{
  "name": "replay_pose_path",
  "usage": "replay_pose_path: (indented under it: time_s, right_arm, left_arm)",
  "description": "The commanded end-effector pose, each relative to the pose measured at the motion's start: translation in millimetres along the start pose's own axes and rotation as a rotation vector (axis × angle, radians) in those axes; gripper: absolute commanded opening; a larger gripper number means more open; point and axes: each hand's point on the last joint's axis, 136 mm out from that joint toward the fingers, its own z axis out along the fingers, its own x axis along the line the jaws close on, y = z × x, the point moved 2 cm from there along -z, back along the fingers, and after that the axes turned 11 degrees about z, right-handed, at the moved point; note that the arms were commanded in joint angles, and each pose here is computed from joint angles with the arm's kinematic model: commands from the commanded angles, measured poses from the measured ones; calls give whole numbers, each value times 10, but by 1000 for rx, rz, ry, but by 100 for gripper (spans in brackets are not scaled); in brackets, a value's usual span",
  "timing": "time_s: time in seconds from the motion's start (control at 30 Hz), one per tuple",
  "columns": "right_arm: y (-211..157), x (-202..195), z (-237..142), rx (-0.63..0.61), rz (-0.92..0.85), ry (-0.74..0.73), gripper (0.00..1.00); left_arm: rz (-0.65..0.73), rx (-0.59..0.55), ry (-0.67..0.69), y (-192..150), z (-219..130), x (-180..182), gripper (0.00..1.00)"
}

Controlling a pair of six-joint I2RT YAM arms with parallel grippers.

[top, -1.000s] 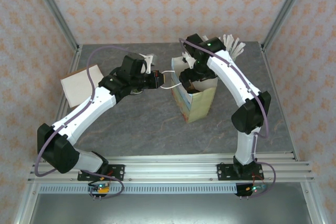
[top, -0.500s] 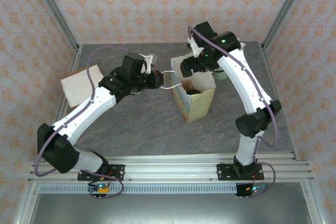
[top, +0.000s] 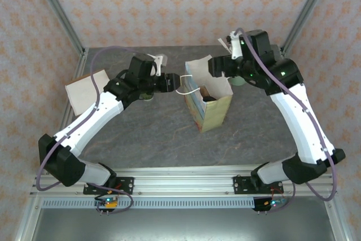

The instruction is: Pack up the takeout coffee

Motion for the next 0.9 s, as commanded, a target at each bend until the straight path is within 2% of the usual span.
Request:
replay_pose_path:
  time_s: [0.0, 0.03, 0.13, 0.27, 0.43, 0.67, 0.87]
  right_arm:
    - [391, -372, -192, -229, 97, -147, 91]
    - [444, -499, -235, -267, 126, -190, 91]
    - [549, -880, -254, -341, 219, -273, 92]
    - [563, -1284, -93, -347, 315, -333, 91]
    - [542, -1623, 192, -333, 377, -368, 87]
    - [455, -1824, 666, -239, 353, -380, 77]
    - [369, -1832, 1017, -143, 322, -340, 68]
  left_arm:
    - [19, -99, -6, 272, -270, -151, 69]
    - [16, -122, -17, 319, -320, -184, 77]
    - [11, -198, -38, 445, -476, -260, 84]
    - [19, -266, -21, 560, -654, -286, 85]
    - [16, -292, 7, 600, -729, -261, 85]
    - [20, -292, 93, 574, -739, -122, 85]
    - [27, -295, 142, 538, -775, -41, 85]
